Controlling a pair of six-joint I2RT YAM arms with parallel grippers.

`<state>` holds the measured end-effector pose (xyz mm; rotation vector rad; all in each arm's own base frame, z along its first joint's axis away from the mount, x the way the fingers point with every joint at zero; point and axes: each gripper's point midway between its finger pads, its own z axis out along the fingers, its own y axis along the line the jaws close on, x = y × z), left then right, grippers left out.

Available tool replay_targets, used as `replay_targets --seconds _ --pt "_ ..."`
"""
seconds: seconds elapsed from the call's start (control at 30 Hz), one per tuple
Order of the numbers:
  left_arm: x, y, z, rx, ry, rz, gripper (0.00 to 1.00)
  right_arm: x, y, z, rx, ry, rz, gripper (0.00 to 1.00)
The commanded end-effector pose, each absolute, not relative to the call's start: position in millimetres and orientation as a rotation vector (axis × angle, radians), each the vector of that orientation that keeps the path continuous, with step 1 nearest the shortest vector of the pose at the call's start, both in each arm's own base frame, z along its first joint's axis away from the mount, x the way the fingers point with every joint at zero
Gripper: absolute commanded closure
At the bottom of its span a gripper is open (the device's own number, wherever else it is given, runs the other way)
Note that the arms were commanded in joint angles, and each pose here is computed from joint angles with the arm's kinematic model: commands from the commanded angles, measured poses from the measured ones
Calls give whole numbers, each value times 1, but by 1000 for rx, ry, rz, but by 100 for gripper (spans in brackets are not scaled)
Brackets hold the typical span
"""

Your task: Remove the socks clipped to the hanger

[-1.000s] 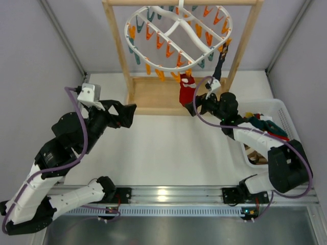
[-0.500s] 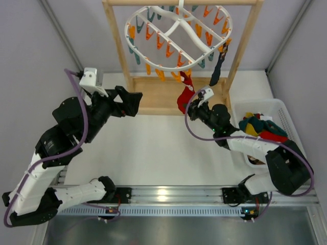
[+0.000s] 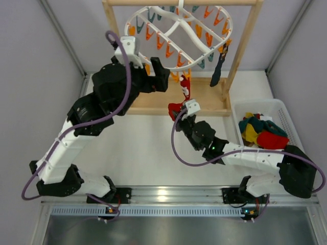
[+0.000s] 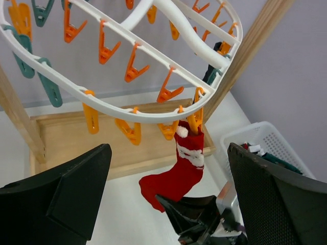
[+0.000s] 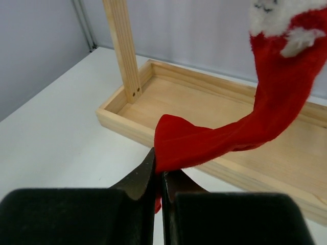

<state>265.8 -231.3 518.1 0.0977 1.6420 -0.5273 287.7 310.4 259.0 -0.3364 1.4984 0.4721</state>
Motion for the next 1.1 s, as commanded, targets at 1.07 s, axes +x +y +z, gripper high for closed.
replay_targets --seconds 1.07 --pt "325 -254 444 76 1772 -151 12 243 388 272 -441 1469 307 100"
